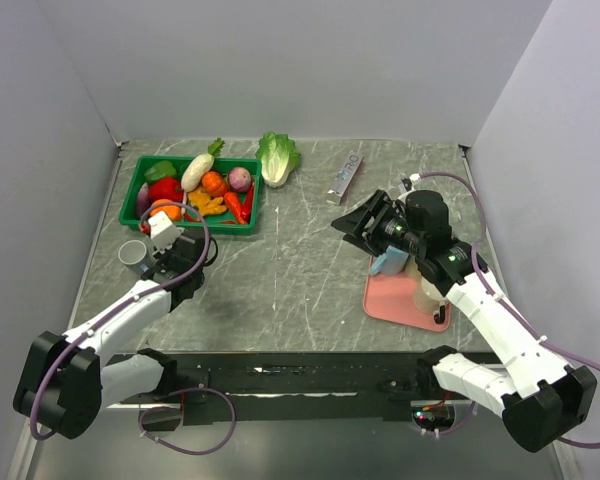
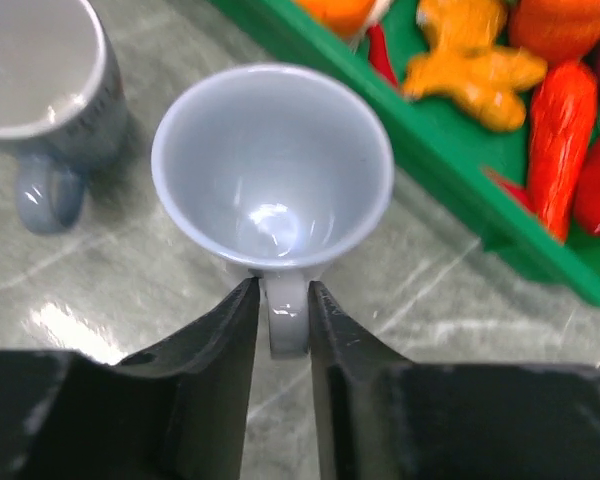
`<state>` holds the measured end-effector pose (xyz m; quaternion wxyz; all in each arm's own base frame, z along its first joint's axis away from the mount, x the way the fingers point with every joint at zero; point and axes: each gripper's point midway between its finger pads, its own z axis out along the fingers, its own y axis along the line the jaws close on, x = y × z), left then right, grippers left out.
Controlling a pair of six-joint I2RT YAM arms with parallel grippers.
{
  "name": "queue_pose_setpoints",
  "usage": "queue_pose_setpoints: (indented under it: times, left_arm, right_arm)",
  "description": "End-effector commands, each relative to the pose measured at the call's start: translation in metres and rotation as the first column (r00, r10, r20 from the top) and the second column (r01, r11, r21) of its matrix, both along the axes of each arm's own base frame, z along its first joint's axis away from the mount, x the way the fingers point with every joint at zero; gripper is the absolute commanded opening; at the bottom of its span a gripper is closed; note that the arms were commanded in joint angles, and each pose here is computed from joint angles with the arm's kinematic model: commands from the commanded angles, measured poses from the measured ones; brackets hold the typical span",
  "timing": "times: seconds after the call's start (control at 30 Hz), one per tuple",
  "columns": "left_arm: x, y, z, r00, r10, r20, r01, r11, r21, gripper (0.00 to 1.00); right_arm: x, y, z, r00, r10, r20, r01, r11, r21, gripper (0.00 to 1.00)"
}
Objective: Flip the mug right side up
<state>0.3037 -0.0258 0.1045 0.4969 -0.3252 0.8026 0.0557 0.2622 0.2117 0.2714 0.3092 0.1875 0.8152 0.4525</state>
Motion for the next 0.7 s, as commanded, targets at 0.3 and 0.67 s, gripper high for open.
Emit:
queue_pose_setpoints:
  times: [0.3, 0.67]
  left_arm:
    - [-0.007, -0.009, -0.016, 0.999, -0.020, -0.050, 0.017, 0.998, -0.058, 0.57]
    - [-0.019, -0.012, 0.021, 0.997, -0.070, -0.031, 0.068, 0.995, -0.076, 0.96]
  right_arm:
    - [0.002, -0.005, 0.011, 1.000, -0.020, 0.024, 0.019, 1.000, 0.018, 0.65]
    - [0.003, -0.019, -0.011, 0.996, -0.071, -0.059, 0.065, 0.993, -0.100, 0.95]
